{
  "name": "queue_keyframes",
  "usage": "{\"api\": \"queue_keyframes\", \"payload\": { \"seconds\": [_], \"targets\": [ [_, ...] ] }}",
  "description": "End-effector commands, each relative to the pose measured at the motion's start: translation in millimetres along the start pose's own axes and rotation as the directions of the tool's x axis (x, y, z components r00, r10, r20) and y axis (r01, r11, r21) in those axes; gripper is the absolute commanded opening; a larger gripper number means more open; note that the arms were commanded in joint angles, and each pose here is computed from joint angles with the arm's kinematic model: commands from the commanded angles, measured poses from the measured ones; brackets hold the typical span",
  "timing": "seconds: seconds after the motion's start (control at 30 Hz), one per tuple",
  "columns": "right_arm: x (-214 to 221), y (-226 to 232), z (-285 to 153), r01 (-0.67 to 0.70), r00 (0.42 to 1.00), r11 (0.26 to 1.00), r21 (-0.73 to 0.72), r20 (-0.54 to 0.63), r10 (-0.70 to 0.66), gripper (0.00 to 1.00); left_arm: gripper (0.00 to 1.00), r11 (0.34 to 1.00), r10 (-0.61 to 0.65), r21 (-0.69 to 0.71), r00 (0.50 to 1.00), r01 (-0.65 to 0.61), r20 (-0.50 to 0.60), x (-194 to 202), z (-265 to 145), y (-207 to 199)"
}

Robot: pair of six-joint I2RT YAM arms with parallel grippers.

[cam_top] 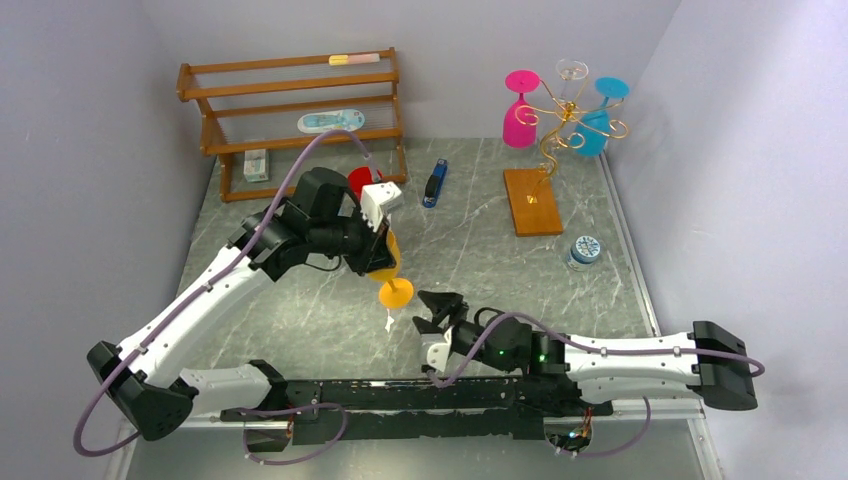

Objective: Take the wine glass off the wine glass rack
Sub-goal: Place the wine glass at the center of the board.

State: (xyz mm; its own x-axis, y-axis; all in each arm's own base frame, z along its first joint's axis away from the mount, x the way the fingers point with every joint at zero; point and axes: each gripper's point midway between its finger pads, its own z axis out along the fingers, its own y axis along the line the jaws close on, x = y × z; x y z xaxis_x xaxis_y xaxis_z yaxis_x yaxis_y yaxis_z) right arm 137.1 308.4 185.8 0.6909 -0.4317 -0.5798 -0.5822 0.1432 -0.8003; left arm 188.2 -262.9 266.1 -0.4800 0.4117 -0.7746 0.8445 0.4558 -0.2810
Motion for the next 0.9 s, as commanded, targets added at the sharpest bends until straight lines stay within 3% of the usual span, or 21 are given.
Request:
{"api": "queue_keyframes", "payload": {
  "seconds": [0.0,0.07,0.17,0.33,0.43,0.57,0.6,0.67,0.8,0.87],
  "targets": [
    [-8.7,-24.6,-6.7,-0.158,0.987,0.978,0.138,0.056,0.151,0.59,0.05,0.985,-0.015,-0.170,0.997,0.027,0.076,-16.2,-13.7,20.8],
    [0.1,-46.4,-14.5,-0.260,0.965,0.925,0.277,0.045,0.258,0.59,0.05,0.972,-0.024,-0.229,0.996,0.043,0.084,-14.4,-15.7,30.9],
    [11.1,-75.3,-30.2,-0.412,0.903,0.787,0.459,0.087,0.422,0.61,0.05,0.924,-0.062,-0.371,0.992,0.098,0.109,-8.4,-23.8,55.0],
    [16.7,-91.4,-40.4,-0.560,0.795,0.624,0.545,0.143,0.589,0.62,0.05,0.842,-0.079,-0.515,0.982,0.158,0.172,-1.7,-38.3,80.2],
    [26.3,-100.6,-49.6,-0.590,0.739,0.519,0.618,0.157,0.655,0.70,0.05,0.838,-0.089,-0.520,0.981,0.167,0.171,0.8,-36.2,82.0],
    [41.8,-117.6,-71.2,-0.617,0.631,0.294,0.730,0.236,0.739,0.82,0.05,0.831,-0.126,-0.526,0.982,0.181,0.138,13.1,-21.5,88.8],
    [41.8,-120.0,-72.0,-0.632,0.609,0.270,0.726,0.252,0.752,0.82,0.05,0.821,-0.136,-0.541,0.982,0.184,0.128,17.6,-18.4,93.0],
    [42.7,-120.3,-65.8,-0.666,0.587,0.289,0.687,0.246,0.771,0.83,0.05,0.779,-0.166,-0.596,0.980,0.196,0.106,27.1,-18.3,104.0],
    [82.4,-134.2,-70.5,-0.731,0.353,0.058,0.680,0.305,0.885,0.84,0.05,0.704,-0.210,-0.687,0.977,0.180,0.042,48.2,-15.3,124.1],
    [90.7,-140.8,-67.4,-0.780,0.270,0.019,0.625,0.309,0.912,0.84,0.05,0.694,-0.224,-0.694,0.974,0.189,0.041,53.1,-10.5,127.8]
  ]
}}
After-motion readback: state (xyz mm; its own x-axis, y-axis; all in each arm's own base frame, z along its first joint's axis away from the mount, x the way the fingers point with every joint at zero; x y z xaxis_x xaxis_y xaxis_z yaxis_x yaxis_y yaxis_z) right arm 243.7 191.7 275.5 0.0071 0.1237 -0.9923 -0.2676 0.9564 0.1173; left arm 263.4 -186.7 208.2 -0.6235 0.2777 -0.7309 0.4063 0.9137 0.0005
